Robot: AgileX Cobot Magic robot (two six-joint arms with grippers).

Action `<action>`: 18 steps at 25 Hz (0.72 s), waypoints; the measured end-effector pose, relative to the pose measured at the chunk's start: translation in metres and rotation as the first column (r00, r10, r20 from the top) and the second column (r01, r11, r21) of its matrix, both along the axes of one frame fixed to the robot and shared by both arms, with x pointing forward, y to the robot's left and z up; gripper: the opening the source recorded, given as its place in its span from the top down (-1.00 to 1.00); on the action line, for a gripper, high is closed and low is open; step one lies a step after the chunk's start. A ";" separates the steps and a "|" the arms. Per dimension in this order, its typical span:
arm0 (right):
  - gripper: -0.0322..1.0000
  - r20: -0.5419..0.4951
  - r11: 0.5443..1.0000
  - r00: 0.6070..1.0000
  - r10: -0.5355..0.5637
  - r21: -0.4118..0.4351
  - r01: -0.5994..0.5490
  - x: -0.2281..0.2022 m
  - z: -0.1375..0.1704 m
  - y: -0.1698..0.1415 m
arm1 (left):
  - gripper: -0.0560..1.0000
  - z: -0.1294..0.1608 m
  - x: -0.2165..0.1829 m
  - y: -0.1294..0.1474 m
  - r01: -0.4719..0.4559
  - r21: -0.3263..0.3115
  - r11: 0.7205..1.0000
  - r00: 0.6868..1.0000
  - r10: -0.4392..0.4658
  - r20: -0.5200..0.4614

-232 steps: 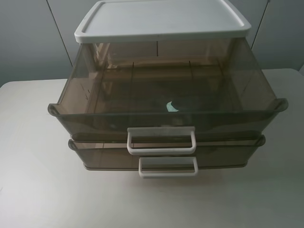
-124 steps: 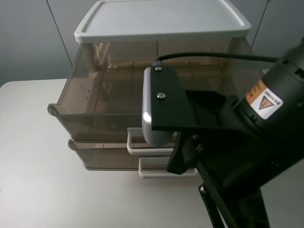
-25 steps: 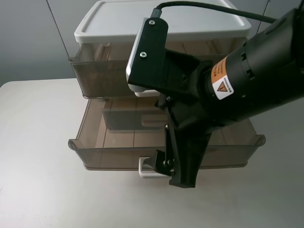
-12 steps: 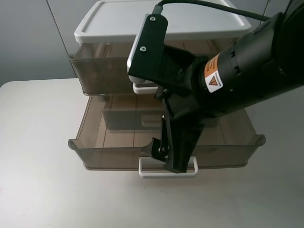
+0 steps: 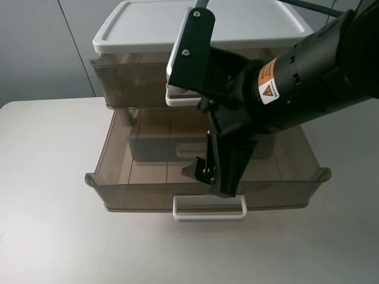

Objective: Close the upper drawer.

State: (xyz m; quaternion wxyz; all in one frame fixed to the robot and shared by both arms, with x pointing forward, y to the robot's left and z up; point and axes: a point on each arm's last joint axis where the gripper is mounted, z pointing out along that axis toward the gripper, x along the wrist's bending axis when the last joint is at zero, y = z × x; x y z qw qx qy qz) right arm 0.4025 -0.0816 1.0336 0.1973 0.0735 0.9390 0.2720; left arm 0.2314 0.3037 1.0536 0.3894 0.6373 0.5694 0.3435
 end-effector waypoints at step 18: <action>-0.41 0.046 0.999 0.998 -0.031 0.028 0.030 0.019 -0.006 0.000 | -0.51 0.000 0.000 0.000 0.002 0.003 1.000 1.000 -0.002 0.000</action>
